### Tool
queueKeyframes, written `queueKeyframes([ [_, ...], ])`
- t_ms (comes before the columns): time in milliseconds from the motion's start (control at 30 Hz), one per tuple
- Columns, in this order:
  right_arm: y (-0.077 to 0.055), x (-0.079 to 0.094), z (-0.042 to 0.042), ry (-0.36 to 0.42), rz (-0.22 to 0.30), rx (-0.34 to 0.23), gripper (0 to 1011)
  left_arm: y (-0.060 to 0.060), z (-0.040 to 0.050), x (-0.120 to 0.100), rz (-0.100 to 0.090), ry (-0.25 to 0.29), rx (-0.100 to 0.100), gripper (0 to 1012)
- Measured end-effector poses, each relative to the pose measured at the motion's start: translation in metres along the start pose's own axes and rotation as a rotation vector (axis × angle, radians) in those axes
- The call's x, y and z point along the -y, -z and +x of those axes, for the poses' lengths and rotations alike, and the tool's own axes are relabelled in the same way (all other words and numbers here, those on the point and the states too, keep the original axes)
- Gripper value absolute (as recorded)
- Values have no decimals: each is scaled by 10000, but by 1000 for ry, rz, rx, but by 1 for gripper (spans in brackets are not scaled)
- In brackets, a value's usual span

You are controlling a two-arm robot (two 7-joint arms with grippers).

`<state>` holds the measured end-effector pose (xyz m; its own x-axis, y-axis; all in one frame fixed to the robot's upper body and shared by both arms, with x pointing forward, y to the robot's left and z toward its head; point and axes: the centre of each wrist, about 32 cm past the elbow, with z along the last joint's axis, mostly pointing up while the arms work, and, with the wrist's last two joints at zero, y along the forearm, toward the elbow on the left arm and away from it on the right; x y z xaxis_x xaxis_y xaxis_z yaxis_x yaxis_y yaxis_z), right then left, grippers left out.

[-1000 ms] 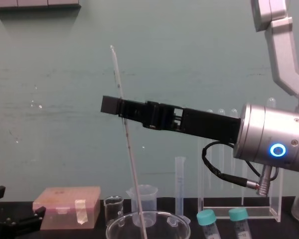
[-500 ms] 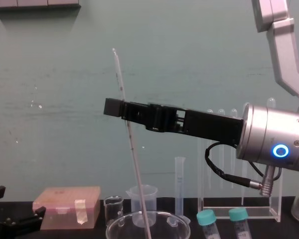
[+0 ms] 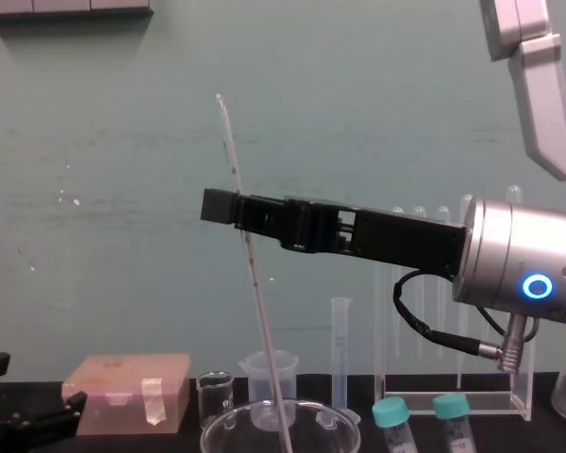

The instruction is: Hold the thermometer with one hand and immerse one end into the beaker, then reinsert it into the test tube rack.

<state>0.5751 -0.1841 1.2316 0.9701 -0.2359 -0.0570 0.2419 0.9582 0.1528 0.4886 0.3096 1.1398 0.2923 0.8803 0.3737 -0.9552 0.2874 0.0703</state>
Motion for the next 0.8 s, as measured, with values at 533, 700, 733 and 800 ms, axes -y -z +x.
queueKeyframes([
  [533, -5, 8, -16, 0, -5, 2, 52, 0, 0, 0, 0, 0, 0, 1008],
  [700, -3, 13, -17, 1, -7, 2, 52, 0, 0, 0, 0, 0, 0, 1008],
  [733, -3, 14, -17, 1, -7, 2, 52, 0, 0, 0, 0, 0, 0, 1008],
  [800, -3, 16, -16, 1, -8, 3, 52, 0, 0, 0, 0, 0, 0, 1008],
])
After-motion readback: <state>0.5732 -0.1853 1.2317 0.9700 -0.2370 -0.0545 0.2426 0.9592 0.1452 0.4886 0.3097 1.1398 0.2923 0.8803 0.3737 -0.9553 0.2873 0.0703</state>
